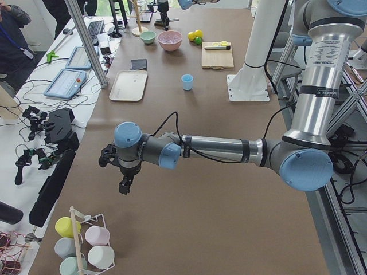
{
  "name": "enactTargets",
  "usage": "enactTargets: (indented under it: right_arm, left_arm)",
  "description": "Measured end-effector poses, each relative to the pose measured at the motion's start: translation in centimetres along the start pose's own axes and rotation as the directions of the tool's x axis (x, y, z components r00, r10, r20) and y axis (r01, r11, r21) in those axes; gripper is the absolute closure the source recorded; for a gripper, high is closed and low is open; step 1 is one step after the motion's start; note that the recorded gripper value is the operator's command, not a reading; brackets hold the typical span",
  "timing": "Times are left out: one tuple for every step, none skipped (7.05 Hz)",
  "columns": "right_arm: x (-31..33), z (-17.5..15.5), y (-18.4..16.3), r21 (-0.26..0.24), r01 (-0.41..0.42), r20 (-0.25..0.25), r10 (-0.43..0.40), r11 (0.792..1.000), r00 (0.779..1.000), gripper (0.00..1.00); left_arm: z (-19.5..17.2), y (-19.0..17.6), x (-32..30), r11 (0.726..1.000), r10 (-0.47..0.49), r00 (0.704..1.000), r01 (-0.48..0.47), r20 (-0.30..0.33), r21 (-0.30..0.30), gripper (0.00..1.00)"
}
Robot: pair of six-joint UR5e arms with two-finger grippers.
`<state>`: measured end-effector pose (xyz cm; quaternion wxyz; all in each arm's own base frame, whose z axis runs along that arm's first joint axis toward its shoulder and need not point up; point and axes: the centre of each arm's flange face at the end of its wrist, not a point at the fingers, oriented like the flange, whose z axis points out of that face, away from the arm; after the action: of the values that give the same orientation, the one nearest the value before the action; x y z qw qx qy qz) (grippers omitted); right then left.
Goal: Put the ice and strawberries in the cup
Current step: 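Carry the ice cube with the right gripper over the blue cup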
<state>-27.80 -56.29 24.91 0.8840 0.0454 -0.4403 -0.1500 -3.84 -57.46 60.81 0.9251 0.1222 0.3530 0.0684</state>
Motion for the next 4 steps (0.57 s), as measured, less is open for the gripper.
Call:
enactTargets:
  right_arm:
    - [-6.3,2.4,0.8,0.029,-0.100,0.052,0.099,0.995,0.994,1.00]
    - [-12.8,6.3,2.4,0.079,-0.192,0.078,0.186,0.978,0.979,1.00]
    - [-18.5,10.6,4.5,0.128,-0.250,0.085,0.241,0.960,0.967,1.00]
    - [-22.8,14.0,6.8,0.164,-0.278,0.081,0.268,0.946,0.960,1.00]
  left_arm:
    - [0.0,0.0,0.0,1.000,0.000,1.000,0.000,0.000,-0.001,0.02]
    - [0.2,0.0,0.0,1.000,0.000,1.000,0.000,-0.001,-0.003,0.02]
    - [0.3,-0.1,0.0,1.000,0.000,1.000,0.000,-0.001,-0.006,0.02]
    - [0.6,-0.3,0.0,1.000,0.001,1.000,-0.001,-0.002,-0.008,0.02]
